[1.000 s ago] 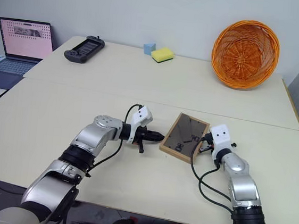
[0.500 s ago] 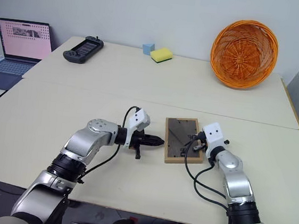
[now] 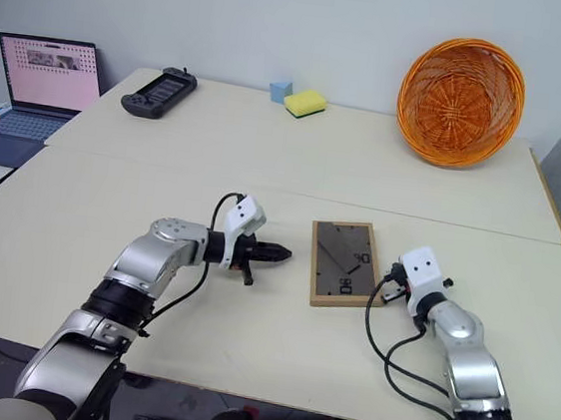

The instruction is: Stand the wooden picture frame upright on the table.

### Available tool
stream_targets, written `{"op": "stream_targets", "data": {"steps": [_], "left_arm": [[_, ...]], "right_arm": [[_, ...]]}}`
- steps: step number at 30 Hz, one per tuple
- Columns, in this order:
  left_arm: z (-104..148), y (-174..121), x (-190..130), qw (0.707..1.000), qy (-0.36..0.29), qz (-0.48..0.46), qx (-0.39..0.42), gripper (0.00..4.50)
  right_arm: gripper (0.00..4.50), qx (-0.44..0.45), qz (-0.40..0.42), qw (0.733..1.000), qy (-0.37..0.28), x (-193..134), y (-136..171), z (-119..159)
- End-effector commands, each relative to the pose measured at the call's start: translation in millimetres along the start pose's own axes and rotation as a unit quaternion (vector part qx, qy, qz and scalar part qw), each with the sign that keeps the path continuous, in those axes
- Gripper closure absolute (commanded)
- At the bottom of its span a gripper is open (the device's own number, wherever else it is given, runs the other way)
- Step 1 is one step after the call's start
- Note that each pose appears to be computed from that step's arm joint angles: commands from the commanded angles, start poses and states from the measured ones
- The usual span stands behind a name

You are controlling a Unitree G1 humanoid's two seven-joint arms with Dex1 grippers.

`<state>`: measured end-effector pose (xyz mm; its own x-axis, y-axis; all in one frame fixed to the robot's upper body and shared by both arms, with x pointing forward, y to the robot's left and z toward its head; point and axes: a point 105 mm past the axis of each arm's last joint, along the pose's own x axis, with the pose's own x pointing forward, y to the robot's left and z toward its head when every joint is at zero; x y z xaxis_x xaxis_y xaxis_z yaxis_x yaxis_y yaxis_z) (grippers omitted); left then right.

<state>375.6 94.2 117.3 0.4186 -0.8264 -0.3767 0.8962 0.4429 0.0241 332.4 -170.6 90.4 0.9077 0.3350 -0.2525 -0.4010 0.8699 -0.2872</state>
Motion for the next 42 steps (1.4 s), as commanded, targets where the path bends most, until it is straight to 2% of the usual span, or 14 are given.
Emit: {"op": "stream_targets", "data": {"steps": [1, 7, 10, 17, 18, 20, 23, 25, 27, 29, 35, 41, 42], "left_arm": [[17.7, 6.1, 5.0, 0.999, -0.026, 0.015, 0.022, 4.45], [17.8, 3.4, 1.6, 1.0, -0.029, 0.007, -0.009, 4.45], [18.4, 1.9, -14.2, 0.999, -0.029, -0.009, -0.035, 4.04], [19.2, -4.3, -31.5, 0.998, -0.022, -0.013, -0.053, 2.6], [18.3, -6.4, -33.7, 0.998, -0.019, -0.016, -0.063, 2.28], [17.2, -10.9, -37.8, 0.996, -0.013, -0.018, -0.09, 1.95], [19.3, -16.8, -43.5, 0.982, -0.01, -0.022, -0.189, 1.34], [23.8, -24.4, -48.9, 0.955, -0.004, -0.039, -0.293, 0.95], [26.2, -26.1, -53.5, 0.919, 0.0, -0.054, -0.392, 0.95], [22.6, -23.6, -53.6, 0.9, 0.0, -0.051, -0.434, 0.95], [17.9, -21.8, -47.2, 0.884, -0.006, -0.026, -0.467, 0.95], [18.6, -27.2, -45.6, 0.871, -0.004, -0.03, -0.491, 0.02], [19.1, -27.8, -45.6, 0.87, -0.003, -0.029, -0.493, 0.02]], "right_arm": [[4.5, 0.007, 0.0, 1.0, -0.022, -6.0, 4.0, 14.9], [4.5, 0.002, -0.001, 1.0, -0.025, -5.9, 7.4, 18.9], [4.5, -0.003, -0.009, 1.0, -0.022, -5.9, -1.4, 17.9], [4.5, -0.009, -0.012, 1.0, -0.02, -4.8, -7.5, 16.6], [4.5, -0.01, -0.012, 1.0, -0.019, -4.7, -7.3, 16.4], [4.5, -0.011, -0.01, 1.0, -0.018, -5.1, -7.1, 15.4], [4.5, -0.012, -0.011, 1.0, -0.014, -6.6, -8.0, 12.5], [4.5, -0.013, -0.012, 1.0, -0.01, -8.2, -9.6, 9.8], [4.5, -0.015, -0.013, 1.0, -0.008, -9.3, -10.4, 8.7], [4.5, -0.016, -0.013, 1.0, -0.007, -9.7, -10.8, 8.5], [4.5, -0.021, -0.01, 1.0, -0.006, -9.3, -9.2, 7.9], [4.5, -0.065, -0.001, 0.998, -0.014, -7.8, -9.5, 14.9], [4.5, -0.073, 0.0, 0.997, -0.015, -7.6, -9.8, 15.6]]}}
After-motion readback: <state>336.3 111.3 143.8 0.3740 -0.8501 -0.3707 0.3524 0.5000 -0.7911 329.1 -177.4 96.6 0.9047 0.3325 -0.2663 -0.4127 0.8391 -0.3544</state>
